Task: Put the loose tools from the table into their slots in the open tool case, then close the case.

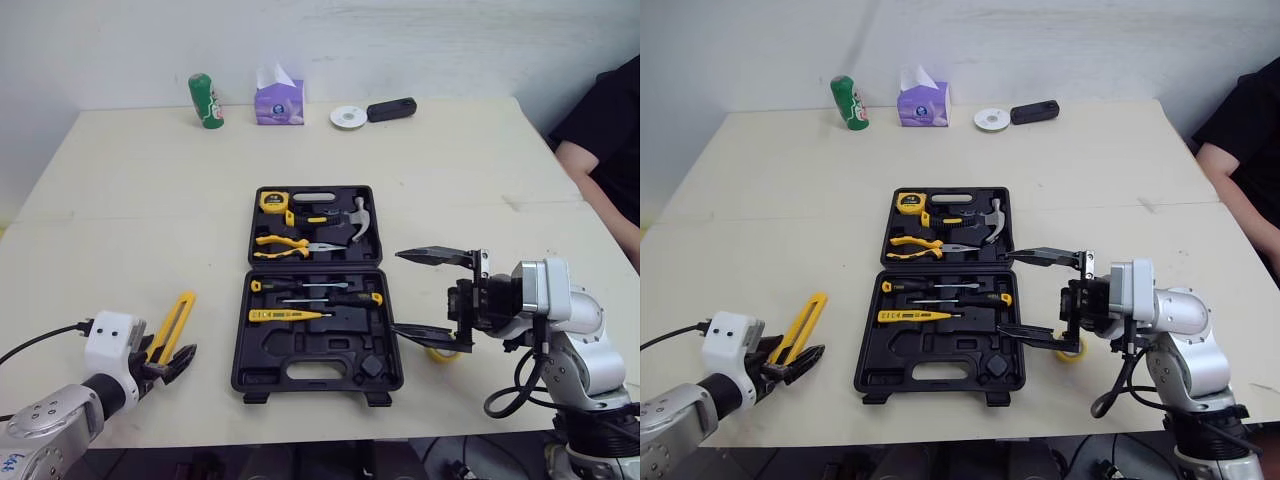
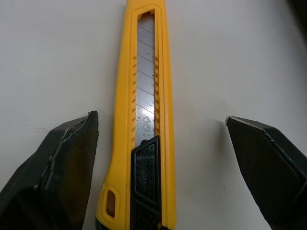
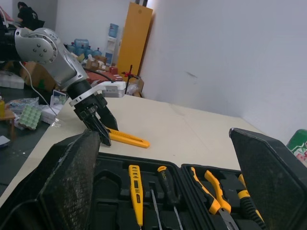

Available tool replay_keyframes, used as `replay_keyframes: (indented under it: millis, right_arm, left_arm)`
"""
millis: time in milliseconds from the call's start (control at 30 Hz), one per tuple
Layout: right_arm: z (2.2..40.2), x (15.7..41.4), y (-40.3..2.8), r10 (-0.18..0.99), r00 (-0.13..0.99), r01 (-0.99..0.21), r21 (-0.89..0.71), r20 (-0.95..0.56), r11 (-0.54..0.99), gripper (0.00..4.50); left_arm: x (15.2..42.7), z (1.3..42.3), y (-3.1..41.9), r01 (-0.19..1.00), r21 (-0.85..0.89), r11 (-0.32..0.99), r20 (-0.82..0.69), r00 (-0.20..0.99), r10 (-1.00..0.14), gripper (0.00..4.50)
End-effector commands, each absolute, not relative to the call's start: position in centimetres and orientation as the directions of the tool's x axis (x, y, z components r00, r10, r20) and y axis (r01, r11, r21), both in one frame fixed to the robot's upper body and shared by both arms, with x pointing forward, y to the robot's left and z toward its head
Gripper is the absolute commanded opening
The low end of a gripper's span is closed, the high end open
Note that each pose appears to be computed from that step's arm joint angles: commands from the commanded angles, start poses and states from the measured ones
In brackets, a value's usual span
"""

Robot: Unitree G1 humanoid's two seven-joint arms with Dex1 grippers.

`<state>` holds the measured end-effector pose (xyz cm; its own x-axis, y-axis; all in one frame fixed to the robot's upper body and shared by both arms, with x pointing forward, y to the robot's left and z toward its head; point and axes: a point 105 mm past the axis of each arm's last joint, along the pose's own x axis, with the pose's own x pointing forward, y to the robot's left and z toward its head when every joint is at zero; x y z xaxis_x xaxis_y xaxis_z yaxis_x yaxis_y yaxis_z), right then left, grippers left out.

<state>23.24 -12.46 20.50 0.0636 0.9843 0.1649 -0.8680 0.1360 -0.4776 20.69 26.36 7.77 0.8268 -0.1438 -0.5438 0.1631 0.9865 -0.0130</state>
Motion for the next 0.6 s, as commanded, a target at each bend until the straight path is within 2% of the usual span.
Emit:
replay_keyframes:
  millis: [33, 133, 233, 433, 467, 600]
  right_arm:
    - [20.7, 22.8, -12.5, 0.987, 0.055, -0.857, -0.499, 0.15, 0.124, 4.5]
    - [20.7, 22.8, -12.5, 0.987, 0.062, -0.854, -0.503, 0.149, 0.129, 4.5]
    - [21.1, 23.3, -13.0, 0.981, 0.11, -0.841, -0.511, 0.158, 0.176, 4.5]
    - [21.2, 23.4, -13.4, 0.979, 0.14, -0.83, -0.521, 0.149, 0.198, 4.5]
    - [21.2, 23.3, -13.4, 0.98, 0.138, -0.831, -0.52, 0.146, 0.195, 4.5]
    - [21.2, 23.3, -13.4, 0.981, 0.139, -0.83, -0.524, 0.138, 0.192, 4.5]
  left_arm:
    - [19.8, 4.9, 26.7, 0.134, -0.045, 0.99, -0.629, 0.766, -0.133, 4.48]
    - [19.7, 4.4, 27.0, 0.126, -0.028, 0.992, -0.638, 0.762, -0.115, 4.48]
    - [19.4, 3.6, 27.9, 0.114, -0.021, 0.993, -0.658, 0.747, -0.1, 3.74]
    - [19.5, 3.1, 27.7, 0.106, -0.067, 0.992, -0.65, 0.749, -0.125, 1.5]
    - [19.7, 3.1, 27.6, 0.104, -0.074, 0.992, -0.643, 0.755, -0.127, 1.33]
    - [20.6, 3.7, 27.5, 0.103, -0.095, 0.99, -0.596, 0.791, -0.14, 1.33]
